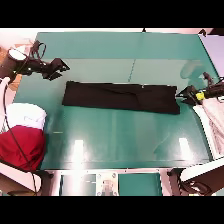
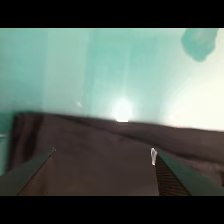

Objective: Fold the shirts.

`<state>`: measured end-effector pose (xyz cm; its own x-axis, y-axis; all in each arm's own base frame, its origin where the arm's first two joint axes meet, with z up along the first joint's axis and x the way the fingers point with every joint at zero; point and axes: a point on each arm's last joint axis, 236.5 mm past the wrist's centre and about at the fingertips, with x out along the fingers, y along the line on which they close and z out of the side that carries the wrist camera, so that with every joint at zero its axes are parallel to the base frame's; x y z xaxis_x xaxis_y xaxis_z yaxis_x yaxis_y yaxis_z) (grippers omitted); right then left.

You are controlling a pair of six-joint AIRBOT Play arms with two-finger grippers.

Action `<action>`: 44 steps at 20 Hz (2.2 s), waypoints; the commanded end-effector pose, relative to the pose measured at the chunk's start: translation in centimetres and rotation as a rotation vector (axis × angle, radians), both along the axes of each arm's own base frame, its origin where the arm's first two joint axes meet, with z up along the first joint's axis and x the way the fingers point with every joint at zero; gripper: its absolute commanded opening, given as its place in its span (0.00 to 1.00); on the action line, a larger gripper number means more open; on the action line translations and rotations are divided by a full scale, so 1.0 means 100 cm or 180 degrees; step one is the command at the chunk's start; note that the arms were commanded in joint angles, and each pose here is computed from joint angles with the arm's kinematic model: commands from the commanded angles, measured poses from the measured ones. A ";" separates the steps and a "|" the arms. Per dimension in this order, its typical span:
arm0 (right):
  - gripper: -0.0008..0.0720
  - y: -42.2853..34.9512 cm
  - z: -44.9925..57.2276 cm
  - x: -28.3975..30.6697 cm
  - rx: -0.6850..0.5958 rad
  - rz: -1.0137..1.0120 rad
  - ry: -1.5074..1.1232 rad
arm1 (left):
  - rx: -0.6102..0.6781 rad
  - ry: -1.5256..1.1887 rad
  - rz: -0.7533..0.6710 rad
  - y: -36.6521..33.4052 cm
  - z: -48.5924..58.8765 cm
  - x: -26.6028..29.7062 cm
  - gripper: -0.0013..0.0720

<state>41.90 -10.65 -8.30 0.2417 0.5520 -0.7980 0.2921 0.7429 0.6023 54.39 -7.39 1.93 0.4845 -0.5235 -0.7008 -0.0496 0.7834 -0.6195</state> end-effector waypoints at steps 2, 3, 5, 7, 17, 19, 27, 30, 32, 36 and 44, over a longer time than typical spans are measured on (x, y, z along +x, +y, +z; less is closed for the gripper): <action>0.85 0.032 -0.027 0.005 0.0501 0.0249 -0.0030 | -0.0022 0.0012 -0.0191 -0.019 0.002 -0.007 1.00; 0.85 0.038 -0.031 0.009 0.0518 0.0287 -0.0026 | -0.0005 -0.0009 -0.0258 -0.026 0.002 -0.008 1.00; 0.84 0.049 -0.034 0.020 0.0492 0.0400 -0.0056 | 0.0001 -0.0015 -0.0368 -0.042 0.002 -0.012 1.00; 0.40 0.063 -0.030 0.030 0.0433 0.0524 -0.0123 | 0.0059 -0.0077 -0.0635 -0.069 0.001 -0.019 0.45; 0.04 0.074 0.096 0.057 0.0298 0.0812 -0.0478 | 0.0177 -0.0380 -0.1482 -0.243 -0.036 -0.058 0.05; 0.04 0.088 0.137 0.052 0.0255 0.0888 -0.0523 | 0.0153 -0.0440 -0.1565 -0.291 -0.057 -0.071 0.05; 0.04 0.179 0.240 0.014 0.0127 0.1259 -0.0740 | -0.0144 -0.0744 -0.1282 -0.380 -0.069 -0.058 0.05; 0.04 0.196 0.255 0.012 0.0118 0.1255 -0.0849 | -0.0245 -0.0568 -0.1354 -0.393 -0.086 -0.060 0.05; 0.04 0.202 0.261 0.014 0.0174 0.1206 -0.0888 | -0.0322 -0.0411 -0.1416 -0.401 -0.099 -0.068 0.05; 0.04 0.210 0.261 0.015 0.0180 0.1218 -0.0900 | -0.0435 -0.0351 -0.1585 -0.401 -0.079 -0.071 0.05; 0.04 0.252 0.266 0.020 0.0244 0.1274 -0.0985 | -0.0044 0.0077 -0.2091 -0.218 0.013 -0.058 0.05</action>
<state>43.38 12.50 17.88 0.2025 0.6934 -0.6915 -0.1903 0.7206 0.6668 49.47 -37.43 1.10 0.1129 -0.7912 -0.6010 0.4146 0.5872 -0.6952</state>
